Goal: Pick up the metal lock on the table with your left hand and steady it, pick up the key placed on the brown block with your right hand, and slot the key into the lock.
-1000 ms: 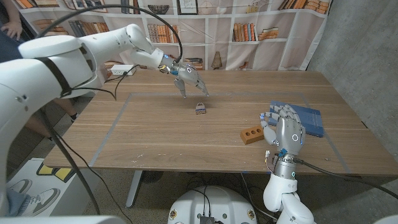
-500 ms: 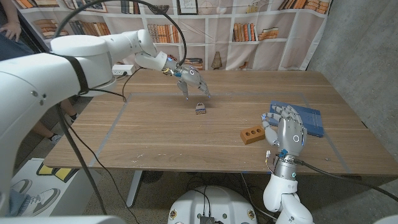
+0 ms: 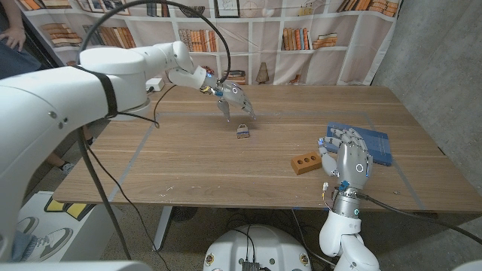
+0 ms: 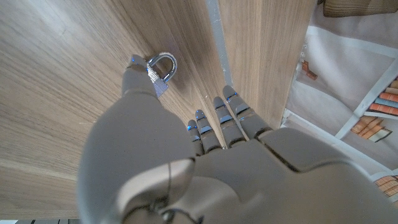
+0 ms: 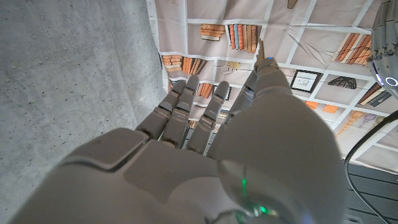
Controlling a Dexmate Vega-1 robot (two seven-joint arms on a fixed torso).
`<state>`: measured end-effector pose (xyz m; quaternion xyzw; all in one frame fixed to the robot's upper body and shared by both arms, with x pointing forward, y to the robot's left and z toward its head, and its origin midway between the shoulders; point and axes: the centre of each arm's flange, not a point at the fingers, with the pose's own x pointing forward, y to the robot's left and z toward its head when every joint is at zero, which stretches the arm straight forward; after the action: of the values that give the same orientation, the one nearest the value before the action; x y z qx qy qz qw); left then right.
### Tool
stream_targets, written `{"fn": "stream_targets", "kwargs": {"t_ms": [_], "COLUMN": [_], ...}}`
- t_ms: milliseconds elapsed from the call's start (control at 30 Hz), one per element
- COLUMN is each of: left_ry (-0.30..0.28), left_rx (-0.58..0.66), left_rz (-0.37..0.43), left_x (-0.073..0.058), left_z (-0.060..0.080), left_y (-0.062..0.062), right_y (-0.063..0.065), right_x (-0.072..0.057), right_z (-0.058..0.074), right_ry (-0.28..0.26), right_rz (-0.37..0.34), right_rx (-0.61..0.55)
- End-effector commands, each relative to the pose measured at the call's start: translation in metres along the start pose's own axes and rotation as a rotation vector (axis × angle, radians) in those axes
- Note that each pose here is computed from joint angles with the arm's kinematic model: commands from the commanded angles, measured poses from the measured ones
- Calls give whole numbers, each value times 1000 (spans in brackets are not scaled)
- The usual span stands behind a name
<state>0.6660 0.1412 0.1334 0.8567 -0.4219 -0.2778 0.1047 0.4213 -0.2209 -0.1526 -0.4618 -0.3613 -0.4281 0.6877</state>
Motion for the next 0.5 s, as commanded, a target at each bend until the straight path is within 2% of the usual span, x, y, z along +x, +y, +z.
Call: {"fn": "stream_targets", "kwargs": {"t_ms": [33, 233, 500], "left_ry": [1, 5, 9], "left_rx": [-35, -51, -48], "left_rz": [14, 21, 6], "left_x": [14, 17, 17], "left_z": [10, 13, 16], "left_y": [-3, -5, -14], "right_y": [0, 0, -1], "right_x": [-1, -2, -4], "right_z": [-1, 1, 3], "right_ry": [6, 10, 15], "right_rz": [11, 11, 15], "right_rx": [-6, -11, -20]}}
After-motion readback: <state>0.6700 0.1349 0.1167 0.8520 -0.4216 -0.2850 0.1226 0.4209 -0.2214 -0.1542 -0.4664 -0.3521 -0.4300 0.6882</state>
